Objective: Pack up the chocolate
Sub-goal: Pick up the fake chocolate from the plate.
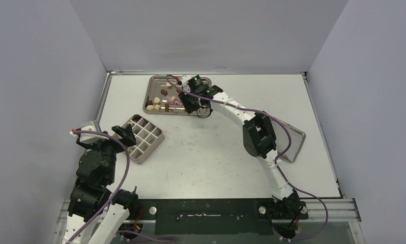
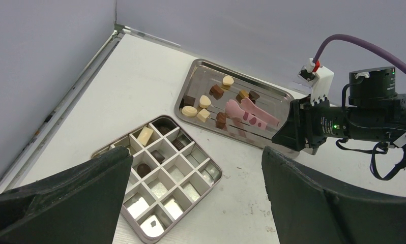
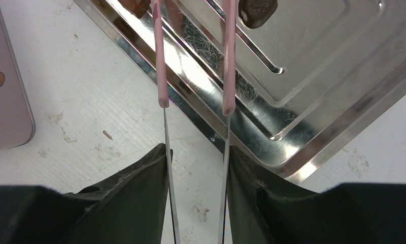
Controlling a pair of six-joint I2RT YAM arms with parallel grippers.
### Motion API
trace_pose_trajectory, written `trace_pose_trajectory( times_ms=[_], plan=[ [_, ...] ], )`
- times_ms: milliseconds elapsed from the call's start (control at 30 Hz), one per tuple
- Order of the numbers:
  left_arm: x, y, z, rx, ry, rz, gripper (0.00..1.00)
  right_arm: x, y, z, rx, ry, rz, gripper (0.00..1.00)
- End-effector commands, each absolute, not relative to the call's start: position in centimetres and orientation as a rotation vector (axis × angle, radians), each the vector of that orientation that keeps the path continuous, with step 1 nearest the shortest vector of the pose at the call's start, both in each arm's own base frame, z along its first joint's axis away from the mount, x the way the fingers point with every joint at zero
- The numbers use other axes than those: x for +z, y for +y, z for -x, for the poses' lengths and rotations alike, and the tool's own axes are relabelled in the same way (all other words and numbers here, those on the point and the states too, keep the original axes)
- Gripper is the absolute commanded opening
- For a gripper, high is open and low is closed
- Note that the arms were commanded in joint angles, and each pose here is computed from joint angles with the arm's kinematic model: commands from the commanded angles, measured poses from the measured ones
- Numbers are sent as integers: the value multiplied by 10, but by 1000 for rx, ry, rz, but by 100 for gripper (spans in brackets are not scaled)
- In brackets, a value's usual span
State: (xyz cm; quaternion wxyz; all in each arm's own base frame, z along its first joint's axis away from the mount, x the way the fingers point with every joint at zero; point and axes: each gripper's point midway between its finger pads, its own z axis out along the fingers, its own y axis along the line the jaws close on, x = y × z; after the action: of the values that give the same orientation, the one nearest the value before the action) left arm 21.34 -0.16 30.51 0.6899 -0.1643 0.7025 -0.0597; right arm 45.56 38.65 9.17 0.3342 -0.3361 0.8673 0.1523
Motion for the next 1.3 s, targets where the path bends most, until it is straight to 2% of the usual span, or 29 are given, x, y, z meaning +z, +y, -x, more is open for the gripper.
trace_pose_trajectory(
  times_ms=[0, 333, 500, 1267],
  plan=[
    [310, -1, -216, -130, 1557, 364, 97, 108, 401, -463, 430, 2193, 885, 41],
    [310, -1, -216, -128, 1557, 363, 97, 90, 395, -476, 358, 2217, 868, 40],
    [310, -1, -216, -128, 1559, 363, 97, 94, 395, -476, 362, 2205, 864, 35],
    [311, 2, -215, -114, 1553, 369, 97, 167, 397, -447, 432, 2074, 780, 27]
  ],
)
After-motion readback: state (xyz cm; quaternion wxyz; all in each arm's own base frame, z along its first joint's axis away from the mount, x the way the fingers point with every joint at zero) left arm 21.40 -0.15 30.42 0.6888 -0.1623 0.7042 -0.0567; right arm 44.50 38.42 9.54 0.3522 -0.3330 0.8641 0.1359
